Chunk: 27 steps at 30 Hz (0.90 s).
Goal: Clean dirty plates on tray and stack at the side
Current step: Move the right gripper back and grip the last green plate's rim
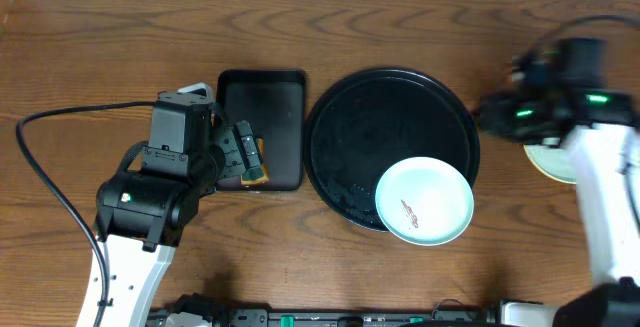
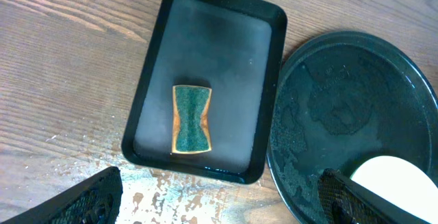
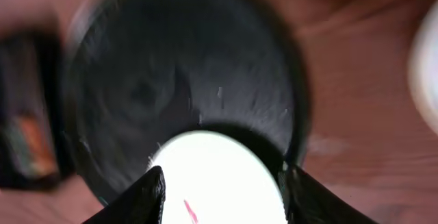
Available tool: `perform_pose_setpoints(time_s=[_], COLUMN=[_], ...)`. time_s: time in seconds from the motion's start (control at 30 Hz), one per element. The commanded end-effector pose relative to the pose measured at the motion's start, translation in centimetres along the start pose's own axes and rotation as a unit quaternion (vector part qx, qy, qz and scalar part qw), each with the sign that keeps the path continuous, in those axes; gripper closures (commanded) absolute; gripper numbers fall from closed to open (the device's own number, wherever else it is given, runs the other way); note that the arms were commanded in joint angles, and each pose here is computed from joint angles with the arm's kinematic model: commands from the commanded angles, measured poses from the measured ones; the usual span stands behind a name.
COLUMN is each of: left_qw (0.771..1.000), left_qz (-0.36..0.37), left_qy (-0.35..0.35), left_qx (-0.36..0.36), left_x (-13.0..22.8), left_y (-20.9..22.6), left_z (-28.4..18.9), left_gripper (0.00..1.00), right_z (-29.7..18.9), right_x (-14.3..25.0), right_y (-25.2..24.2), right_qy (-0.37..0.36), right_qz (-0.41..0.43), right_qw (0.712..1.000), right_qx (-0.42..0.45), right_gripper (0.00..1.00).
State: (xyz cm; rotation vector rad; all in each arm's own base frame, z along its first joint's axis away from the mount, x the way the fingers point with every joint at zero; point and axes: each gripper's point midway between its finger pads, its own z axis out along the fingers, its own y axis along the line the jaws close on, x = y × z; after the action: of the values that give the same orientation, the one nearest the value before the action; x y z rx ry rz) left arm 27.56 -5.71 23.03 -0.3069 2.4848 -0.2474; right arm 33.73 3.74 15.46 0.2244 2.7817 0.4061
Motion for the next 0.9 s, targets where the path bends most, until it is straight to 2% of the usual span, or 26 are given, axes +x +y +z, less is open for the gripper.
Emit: perform_pose_setpoints(time_s=[0.0,0.07,0.3,0.33,0.4,0.43,0.53,0.73,0.87], left_qw=[1.000,1.000,1.000,1.000,1.000,1.000,1.000,1.000,1.000], left_qz=[0.001,0.001,0.001,0.001,0.001,0.001,0.001,0.001,0.001], left_qy=[-0.006,-0.006,-0.006,-0.006,-0.006,-0.006,-0.006,-0.006,-0.006], left_qx=[0.001,0.001,0.001,0.001,0.001,0.001,0.001,0.001,0.001], left_x=[-0.5,-0.5,-0.5,-0.5,-0.5,-0.5,-0.5,-0.5,-0.5], left_y=[-0.1,-0.1,-0.1,-0.1,-0.1,-0.1,-0.1,-0.1,-0.1], left_z=[-0.3,-0.3,-0.3,-0.3,-0.3,-0.3,-0.3,-0.3,-0.3], left_gripper=[0.08,0.08,0.08,0.08,0.08,0.08,0.08,0.08,0.08], right_z=[3.0,4.2,8.8,9.4,10.4,10.9,11.6,11.1,11.2], right_x=[3.0,4.3,7.4,7.7,8.1,8.2,8.1,4.4,1.0], right_y=[-3.0,-3.7,-6.1,-6.3,-6.0,-5.3,-3.2,-1.6,-0.3], right_qy=[0.048,0.065,0.109,0.112,0.118,0.123,0.125,0.062,-0.002], right_qz=[-0.022,-0.025,-0.024,-0.023,-0.027,-0.039,-0.066,-0.058,-0.096], right_qw=[0.988,0.981,0.969,0.969,0.972,0.976,0.984,0.992,0.993], right_qx=[0.145,0.181,0.219,0.219,0.201,0.176,0.113,0.090,0.070], right_gripper=[0.47,0.47,0.47,0.51,0.78,0.87,0.99,0.99,0.99])
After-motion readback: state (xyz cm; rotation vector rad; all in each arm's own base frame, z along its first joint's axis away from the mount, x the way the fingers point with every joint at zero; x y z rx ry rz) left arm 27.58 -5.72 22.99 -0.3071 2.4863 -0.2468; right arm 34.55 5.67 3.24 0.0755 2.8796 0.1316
